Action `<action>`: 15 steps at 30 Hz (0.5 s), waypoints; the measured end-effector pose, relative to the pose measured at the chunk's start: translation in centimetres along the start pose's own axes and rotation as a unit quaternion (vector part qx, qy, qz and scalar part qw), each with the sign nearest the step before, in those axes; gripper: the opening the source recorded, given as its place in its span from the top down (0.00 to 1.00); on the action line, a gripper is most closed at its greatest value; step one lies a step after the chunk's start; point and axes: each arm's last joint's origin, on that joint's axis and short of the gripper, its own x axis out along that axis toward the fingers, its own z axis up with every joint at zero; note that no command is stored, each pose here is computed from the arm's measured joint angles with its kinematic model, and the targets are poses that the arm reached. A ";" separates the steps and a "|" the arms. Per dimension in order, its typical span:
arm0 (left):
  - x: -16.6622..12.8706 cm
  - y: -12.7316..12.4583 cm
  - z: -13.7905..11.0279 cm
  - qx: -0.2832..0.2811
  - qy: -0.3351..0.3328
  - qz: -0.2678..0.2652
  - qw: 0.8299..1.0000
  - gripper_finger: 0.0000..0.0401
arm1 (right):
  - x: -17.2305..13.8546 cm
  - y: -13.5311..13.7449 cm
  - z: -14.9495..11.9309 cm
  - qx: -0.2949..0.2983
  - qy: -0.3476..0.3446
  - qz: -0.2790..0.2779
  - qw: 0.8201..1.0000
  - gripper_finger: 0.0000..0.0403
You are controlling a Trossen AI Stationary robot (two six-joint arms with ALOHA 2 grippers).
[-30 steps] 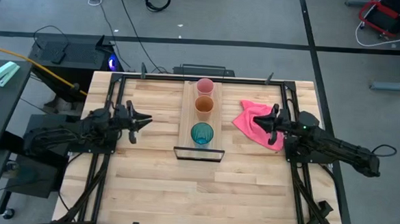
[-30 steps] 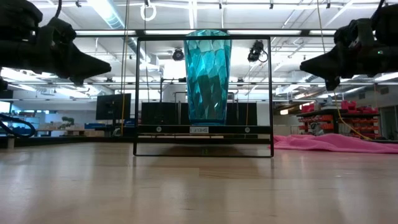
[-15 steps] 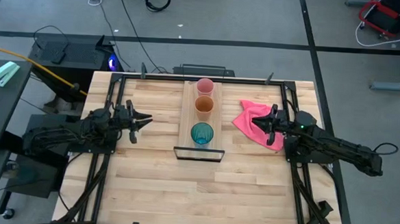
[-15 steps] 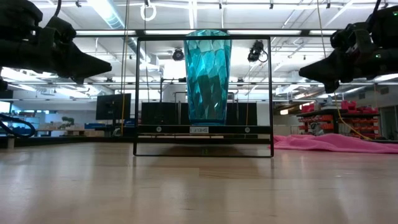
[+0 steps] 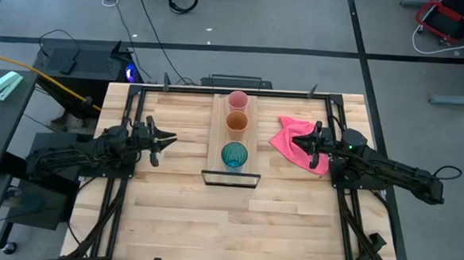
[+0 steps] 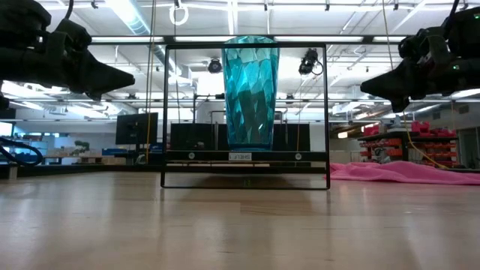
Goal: Stack small to large cups/mugs on shelf
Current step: Return to Home Position
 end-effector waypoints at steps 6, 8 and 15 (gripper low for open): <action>0.0 0.0 0.0 0.000 -0.001 0.000 1.000 0.80 | 0.0 0.0 0.0 0.000 0.000 0.000 1.000 0.87; 0.0 0.0 0.0 0.000 -0.001 0.000 1.000 0.79 | 0.0 0.0 0.0 0.000 0.000 0.000 1.000 0.87; 0.0 0.0 0.0 0.000 -0.001 0.000 1.000 0.78 | 0.0 0.0 0.0 0.000 0.000 0.000 1.000 0.87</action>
